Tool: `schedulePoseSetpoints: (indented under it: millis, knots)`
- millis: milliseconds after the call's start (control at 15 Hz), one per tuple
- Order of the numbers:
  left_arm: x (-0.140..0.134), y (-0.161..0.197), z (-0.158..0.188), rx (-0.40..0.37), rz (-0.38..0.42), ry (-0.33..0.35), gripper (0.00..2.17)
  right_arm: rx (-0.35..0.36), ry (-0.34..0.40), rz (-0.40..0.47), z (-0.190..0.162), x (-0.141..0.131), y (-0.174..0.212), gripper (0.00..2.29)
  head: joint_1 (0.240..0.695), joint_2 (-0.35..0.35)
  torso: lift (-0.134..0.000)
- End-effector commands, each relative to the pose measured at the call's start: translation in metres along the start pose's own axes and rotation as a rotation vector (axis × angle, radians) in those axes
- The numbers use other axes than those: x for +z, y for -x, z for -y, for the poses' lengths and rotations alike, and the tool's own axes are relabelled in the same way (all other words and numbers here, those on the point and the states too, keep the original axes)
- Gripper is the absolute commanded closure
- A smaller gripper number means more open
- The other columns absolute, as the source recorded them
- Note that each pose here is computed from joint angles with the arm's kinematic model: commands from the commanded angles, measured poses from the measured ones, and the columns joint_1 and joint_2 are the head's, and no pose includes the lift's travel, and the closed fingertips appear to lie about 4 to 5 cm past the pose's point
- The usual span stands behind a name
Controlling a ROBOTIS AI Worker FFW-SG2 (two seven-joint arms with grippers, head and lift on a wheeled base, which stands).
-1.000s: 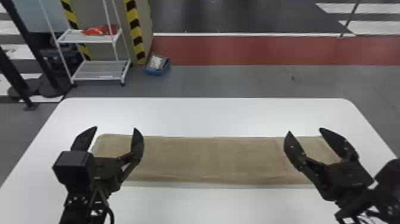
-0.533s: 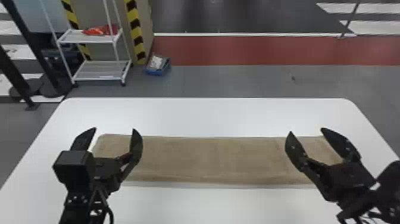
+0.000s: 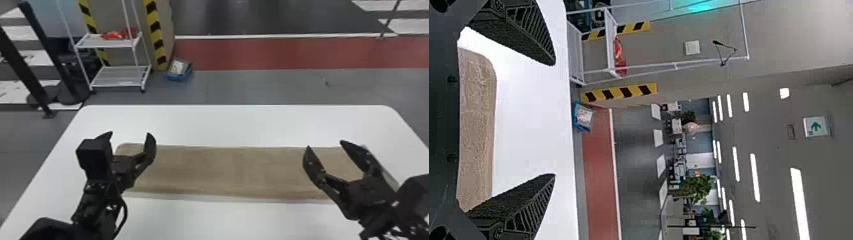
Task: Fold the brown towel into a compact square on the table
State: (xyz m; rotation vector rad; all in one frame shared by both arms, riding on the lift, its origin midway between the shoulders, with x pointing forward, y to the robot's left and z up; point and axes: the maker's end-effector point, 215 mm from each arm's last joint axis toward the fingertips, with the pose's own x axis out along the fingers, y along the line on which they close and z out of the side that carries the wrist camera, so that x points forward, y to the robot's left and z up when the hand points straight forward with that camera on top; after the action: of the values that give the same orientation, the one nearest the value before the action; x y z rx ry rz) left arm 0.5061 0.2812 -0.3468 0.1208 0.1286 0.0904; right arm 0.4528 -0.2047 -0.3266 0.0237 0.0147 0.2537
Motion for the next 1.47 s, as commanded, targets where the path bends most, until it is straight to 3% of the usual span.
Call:
schedulePoseSetpoints:
  millis: [0,133,267,400,467,800,1133,1400]
  knots:
    - [-0.022,-0.006,-0.019,0.005,-0.077,0.006,0.11,0.016,0.009,-0.005,-0.01,-0.004,-0.001,0.26,0.695,0.086,-0.125]
    - [-0.04,-0.006,-0.033,0.001,-0.132,0.011,0.15,0.029,0.006,-0.01,-0.017,-0.011,-0.003,0.33,0.695,0.112,-0.125]
    - [-0.046,-0.009,-0.046,0.008,-0.145,0.02,0.15,0.096,-0.002,0.011,-0.041,-0.017,-0.007,0.59,0.695,0.129,-0.125]
    - [-0.051,-0.01,-0.051,0.003,-0.154,0.027,0.15,0.134,-0.01,-0.011,-0.062,-0.034,-0.013,1.41,0.695,0.183,-0.125]
    - [-0.054,-0.01,-0.052,-0.003,-0.159,0.023,0.15,0.144,-0.01,-0.02,-0.07,-0.041,-0.016,1.63,0.695,0.2,-0.125]
    - [-0.076,-0.01,-0.046,-0.05,-0.22,0.052,0.21,0.163,0.006,-0.059,-0.082,-0.067,-0.026,1.65,0.695,0.245,-0.125]
    - [-0.104,-0.007,-0.04,-0.096,-0.321,0.087,0.21,0.159,0.011,-0.07,-0.078,-0.071,-0.031,1.65,0.695,0.24,-0.125]
    - [-0.11,-0.009,-0.038,-0.111,-0.335,0.093,0.21,0.16,0.006,-0.062,-0.078,-0.069,-0.028,1.65,0.695,0.24,-0.125]
